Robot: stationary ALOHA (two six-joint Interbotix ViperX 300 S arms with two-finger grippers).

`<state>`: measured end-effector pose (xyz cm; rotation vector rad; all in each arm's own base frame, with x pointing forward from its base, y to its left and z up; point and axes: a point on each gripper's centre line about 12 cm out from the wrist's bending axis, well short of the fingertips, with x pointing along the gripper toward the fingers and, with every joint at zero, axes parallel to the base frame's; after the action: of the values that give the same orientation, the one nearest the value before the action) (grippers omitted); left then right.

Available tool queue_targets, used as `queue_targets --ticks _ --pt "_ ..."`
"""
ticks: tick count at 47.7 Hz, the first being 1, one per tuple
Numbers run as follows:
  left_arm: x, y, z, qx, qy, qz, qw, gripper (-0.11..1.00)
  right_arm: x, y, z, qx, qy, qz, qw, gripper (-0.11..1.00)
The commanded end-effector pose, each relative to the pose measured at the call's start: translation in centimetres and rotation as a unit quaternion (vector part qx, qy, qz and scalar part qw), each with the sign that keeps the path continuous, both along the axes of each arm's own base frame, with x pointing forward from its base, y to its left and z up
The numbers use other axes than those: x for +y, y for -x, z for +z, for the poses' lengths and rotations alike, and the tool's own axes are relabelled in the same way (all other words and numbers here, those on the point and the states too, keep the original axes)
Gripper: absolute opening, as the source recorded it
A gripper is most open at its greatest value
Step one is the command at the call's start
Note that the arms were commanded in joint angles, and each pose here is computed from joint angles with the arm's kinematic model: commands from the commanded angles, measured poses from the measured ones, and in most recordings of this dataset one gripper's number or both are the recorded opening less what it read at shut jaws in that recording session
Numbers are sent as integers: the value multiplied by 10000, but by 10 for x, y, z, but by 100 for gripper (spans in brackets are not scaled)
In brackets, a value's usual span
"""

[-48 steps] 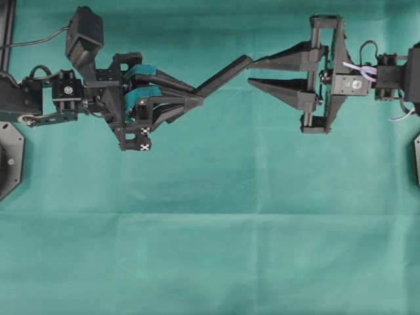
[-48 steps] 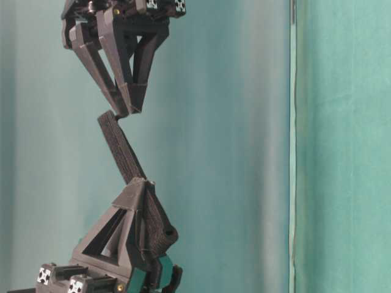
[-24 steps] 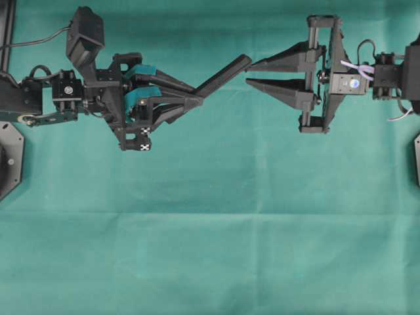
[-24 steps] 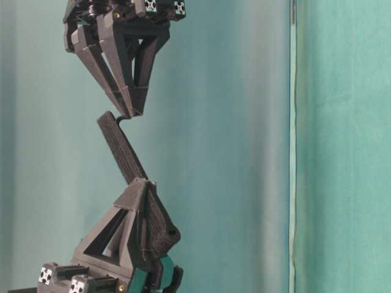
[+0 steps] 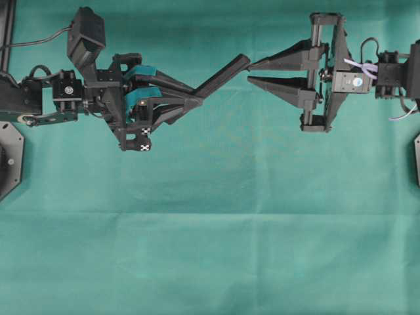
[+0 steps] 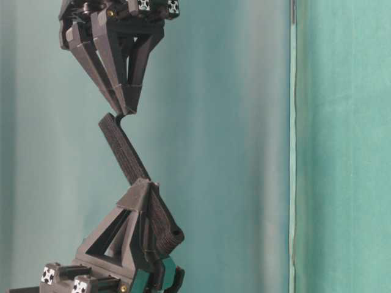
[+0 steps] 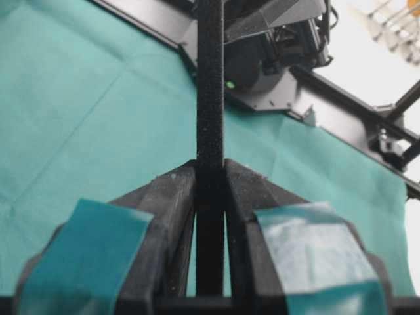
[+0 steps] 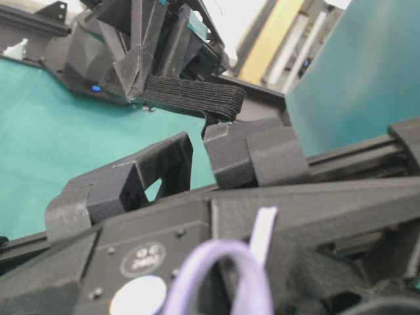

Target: Peel off the Velcro with your right arm.

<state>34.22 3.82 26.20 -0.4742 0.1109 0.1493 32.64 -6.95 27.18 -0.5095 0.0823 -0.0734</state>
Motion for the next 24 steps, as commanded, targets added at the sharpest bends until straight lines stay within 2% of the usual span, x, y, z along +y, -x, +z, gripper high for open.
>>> queue_targets --ticks 1,24 --pt "1 0 8 -129 -15 19 9999 10 0 0 11 -173 27 -3 9998 35" --pt "-1 0 8 -98 -18 -9 9999 10 -1 -1 14 -217 40 -2 9998 36"
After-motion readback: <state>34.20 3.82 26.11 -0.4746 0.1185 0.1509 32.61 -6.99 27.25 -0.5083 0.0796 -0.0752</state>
